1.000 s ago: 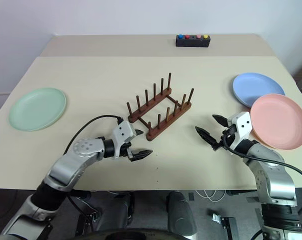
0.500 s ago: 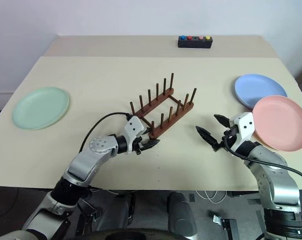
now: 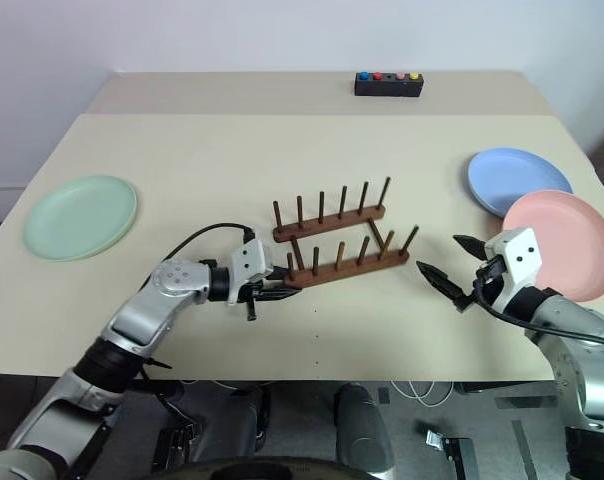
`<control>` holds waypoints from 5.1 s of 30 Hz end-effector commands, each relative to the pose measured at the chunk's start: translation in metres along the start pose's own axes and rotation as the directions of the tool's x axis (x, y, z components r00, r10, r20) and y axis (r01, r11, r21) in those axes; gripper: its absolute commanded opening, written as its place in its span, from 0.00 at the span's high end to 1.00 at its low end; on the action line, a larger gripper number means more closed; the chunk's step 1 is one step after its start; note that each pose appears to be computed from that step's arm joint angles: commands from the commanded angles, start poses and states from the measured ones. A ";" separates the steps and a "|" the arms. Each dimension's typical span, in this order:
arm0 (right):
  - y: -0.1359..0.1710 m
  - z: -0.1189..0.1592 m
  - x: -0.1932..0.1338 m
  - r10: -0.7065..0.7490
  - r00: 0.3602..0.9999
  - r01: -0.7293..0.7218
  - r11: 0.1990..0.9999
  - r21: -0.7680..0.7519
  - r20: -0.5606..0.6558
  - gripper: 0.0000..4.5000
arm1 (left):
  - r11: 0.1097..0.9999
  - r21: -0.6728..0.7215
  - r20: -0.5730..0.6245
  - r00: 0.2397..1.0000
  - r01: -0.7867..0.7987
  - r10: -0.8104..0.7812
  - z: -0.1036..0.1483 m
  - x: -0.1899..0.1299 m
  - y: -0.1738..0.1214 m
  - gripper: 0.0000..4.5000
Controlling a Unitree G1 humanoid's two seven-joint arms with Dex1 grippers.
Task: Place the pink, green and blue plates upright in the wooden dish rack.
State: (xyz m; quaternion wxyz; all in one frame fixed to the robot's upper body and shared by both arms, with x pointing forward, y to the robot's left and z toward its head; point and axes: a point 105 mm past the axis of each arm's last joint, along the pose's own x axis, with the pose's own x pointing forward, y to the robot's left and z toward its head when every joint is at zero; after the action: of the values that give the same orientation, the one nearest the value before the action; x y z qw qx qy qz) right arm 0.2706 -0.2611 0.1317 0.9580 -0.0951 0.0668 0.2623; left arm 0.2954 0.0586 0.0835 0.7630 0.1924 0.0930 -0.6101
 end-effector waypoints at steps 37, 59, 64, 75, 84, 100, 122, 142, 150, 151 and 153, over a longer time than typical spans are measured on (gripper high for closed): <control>0.021 -0.020 -0.017 0.096 0.988 -0.100 0.995 -0.028 -0.121 0.50 | 1.000 -0.021 0.038 0.999 -0.002 0.003 0.000 -0.040 0.008 0.30; 0.045 -0.047 0.038 0.157 0.968 -0.184 0.974 -0.129 -0.198 1.00 | 0.980 0.029 0.016 0.981 -0.195 0.194 0.001 0.005 0.013 0.84; 0.038 -0.048 0.049 0.120 0.976 -0.151 0.974 -0.167 -0.183 1.00 | 0.955 0.037 0.033 0.956 -0.293 0.292 0.000 0.007 0.028 0.84; 0.023 -0.039 0.073 0.042 0.992 -0.068 0.972 -0.224 -0.118 1.00 | 0.933 0.016 0.064 0.932 -0.359 0.358 0.001 0.012 0.037 0.84; 0.022 -0.038 0.075 0.041 0.993 -0.066 0.970 -0.234 -0.109 1.00 | 0.916 0.012 0.063 0.914 -0.402 0.400 -0.001 0.012 0.044 0.84; 0.032 -0.020 0.065 0.105 0.994 -0.109 0.976 -0.188 -0.030 1.00 | 0.928 -0.015 0.083 0.924 -0.372 0.372 0.000 0.010 0.037 0.84; -0.071 0.005 -0.042 -0.378 0.914 0.355 0.921 -0.159 -0.145 0.00 | 0.998 -0.032 0.264 0.964 0.053 -0.042 0.039 0.011 -0.026 0.85; -0.077 -0.040 -0.036 -0.428 0.844 0.399 0.904 -0.155 -0.324 0.00 | 0.997 -0.033 0.266 0.963 0.063 -0.052 0.039 0.014 -0.027 0.85; -0.077 -0.044 -0.038 -0.438 0.833 0.405 0.899 -0.168 -0.339 0.52 | 0.998 -0.034 0.264 0.963 0.058 -0.047 0.037 0.015 -0.027 0.85; -0.077 -0.044 -0.038 -0.438 0.832 0.402 0.899 -0.174 -0.340 0.62 | 0.998 -0.034 0.264 0.963 0.059 -0.048 0.037 0.015 -0.027 0.85; -0.077 -0.044 -0.038 -0.440 0.830 0.396 0.898 -0.193 -0.342 0.85 | 0.998 -0.034 0.265 0.963 0.060 -0.049 0.037 0.015 -0.027 0.85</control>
State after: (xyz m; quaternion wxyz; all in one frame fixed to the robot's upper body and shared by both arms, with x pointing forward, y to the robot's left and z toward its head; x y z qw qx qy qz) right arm 0.2714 -0.3564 0.0965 0.9542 -0.1897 0.2299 0.0249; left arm 0.2709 0.0269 0.0985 0.7575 0.0881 0.0298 -0.6461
